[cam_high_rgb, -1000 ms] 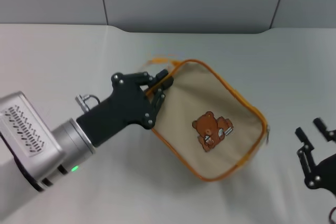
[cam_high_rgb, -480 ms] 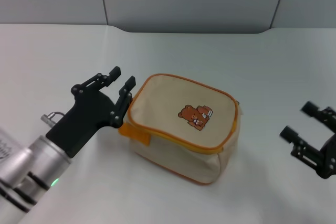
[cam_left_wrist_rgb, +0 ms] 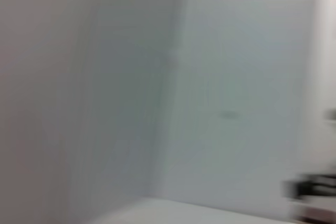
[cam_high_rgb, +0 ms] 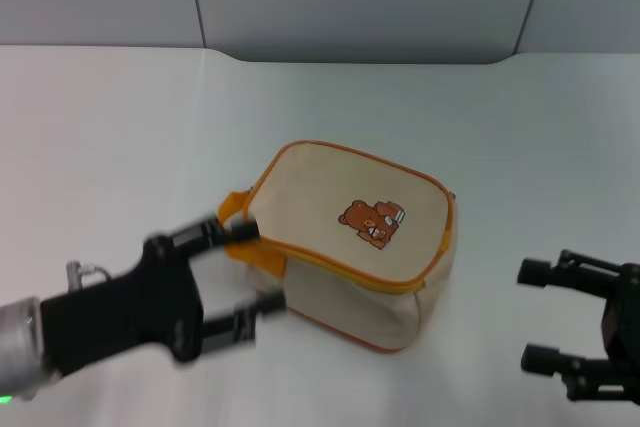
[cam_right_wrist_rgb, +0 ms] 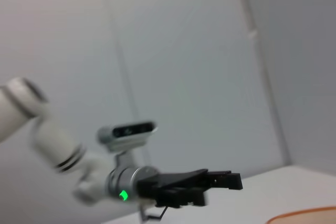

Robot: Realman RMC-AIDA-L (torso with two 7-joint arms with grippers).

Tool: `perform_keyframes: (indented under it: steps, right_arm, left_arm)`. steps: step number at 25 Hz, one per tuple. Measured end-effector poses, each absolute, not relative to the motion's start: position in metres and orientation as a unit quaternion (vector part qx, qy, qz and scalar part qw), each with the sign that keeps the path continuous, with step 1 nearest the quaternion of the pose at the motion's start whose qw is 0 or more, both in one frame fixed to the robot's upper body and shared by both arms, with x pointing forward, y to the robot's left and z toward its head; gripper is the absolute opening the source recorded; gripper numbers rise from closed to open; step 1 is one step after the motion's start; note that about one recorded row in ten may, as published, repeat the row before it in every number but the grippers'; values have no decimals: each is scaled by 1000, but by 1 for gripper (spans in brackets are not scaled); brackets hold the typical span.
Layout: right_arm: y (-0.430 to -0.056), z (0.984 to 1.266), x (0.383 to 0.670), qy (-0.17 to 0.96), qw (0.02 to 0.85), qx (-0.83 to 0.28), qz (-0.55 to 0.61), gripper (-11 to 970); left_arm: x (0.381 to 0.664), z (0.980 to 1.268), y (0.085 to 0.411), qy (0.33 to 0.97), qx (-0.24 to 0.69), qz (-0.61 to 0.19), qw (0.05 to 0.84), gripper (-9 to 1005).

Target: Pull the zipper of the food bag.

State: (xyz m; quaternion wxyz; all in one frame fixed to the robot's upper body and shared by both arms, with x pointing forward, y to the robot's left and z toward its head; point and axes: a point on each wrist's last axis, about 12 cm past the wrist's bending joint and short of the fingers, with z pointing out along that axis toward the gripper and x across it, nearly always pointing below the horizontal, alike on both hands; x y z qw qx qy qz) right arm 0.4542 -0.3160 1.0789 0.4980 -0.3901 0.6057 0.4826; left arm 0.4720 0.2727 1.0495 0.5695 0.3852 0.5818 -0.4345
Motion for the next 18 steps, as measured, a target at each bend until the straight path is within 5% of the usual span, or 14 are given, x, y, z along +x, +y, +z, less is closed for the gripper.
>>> perform_keyframes:
  steps: [7, 18]
  right_arm:
    - [-303, 1075, 459, 610, 452, -420, 497, 833]
    - [-303, 1073, 456, 612, 457, -418, 492, 832]
  left_arm:
    - [465, 1057, 276, 557, 460, -484, 493, 759]
    - [464, 1053, 270, 566, 464, -466, 497, 742]
